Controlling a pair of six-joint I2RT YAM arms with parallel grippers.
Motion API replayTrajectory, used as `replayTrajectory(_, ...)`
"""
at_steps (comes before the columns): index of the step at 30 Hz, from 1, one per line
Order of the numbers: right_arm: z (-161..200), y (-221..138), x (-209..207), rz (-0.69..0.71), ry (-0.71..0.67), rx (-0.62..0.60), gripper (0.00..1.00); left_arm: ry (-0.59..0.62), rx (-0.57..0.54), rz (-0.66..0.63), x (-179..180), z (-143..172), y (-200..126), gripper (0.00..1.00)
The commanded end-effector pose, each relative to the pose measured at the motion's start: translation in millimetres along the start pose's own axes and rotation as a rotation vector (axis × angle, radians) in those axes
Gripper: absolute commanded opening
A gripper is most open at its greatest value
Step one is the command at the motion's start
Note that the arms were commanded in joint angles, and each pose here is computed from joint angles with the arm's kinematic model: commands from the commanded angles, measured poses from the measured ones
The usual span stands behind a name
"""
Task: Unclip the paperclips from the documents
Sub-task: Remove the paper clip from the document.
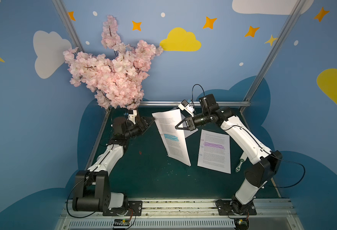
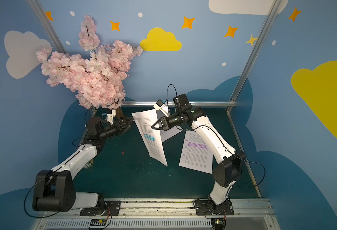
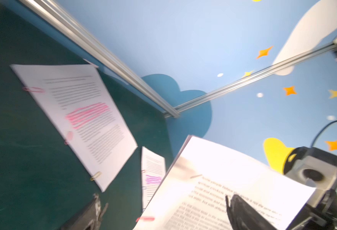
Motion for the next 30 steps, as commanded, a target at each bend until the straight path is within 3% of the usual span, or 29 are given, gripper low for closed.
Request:
replayTrajectory(1,-12.6,-5.0,17.6,-0.086,-0.028,-0.056,0.00,0.093,0.052,0.273,-34.6,0.7,-1.9,0.99)
replayTrajectory(7,-14.6,-8.7,21.5,-0.141,-0.053,-0.079,0.00,0.063,0.188,0.408,-36.5,3.9,22.6,0.98)
replayTrajectory(13,-14.1,-25.3,2.6,-0.106,0.001,-0.114,0.00,-0.028,0.272,0.411,-42.0,5.8,33.9,0.95)
replayTrajectory(17,-15.0,-39.9,-10.3,-0.071,0.021,-0.141,0.00,-0.054,0.301,0.411,-46.5,10.0,34.2,0.81)
replayTrajectory(20,-15.6,-45.8,-18.8,-0.056,0.038,-0.153,0.00,-0.069,0.333,0.419,-53.1,17.2,39.3,0.56)
replayTrajectory(21,-16.3,-46.9,-20.7,-0.054,0.041,-0.156,0.00,-0.071,0.356,0.418,-55.8,20.4,41.6,0.54)
replayTrajectory(24,-19.1,-48.5,-22.1,-0.057,0.043,-0.164,0.00,-0.103,0.410,0.387,-55.7,25.3,47.5,0.58)
replayTrajectory(28,-18.9,-54.1,-20.6,-0.056,0.051,-0.171,0.00,-0.107,0.433,0.346,-56.9,24.4,51.3,0.55)
replayTrajectory(30,-17.5,-61.2,-20.1,-0.043,0.058,-0.182,0.00,-0.084,0.446,0.338,-64.4,22.5,52.7,0.60)
Point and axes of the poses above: each gripper's point midway between its finger pads, its own y axis out along the fingers, its own x axis along the line the jaws close on, z = x × y, the point moved 9 cm from there along -y, back along the fingers, and after that the axes turned 14 degrees about -y, right-handed, at the moved point
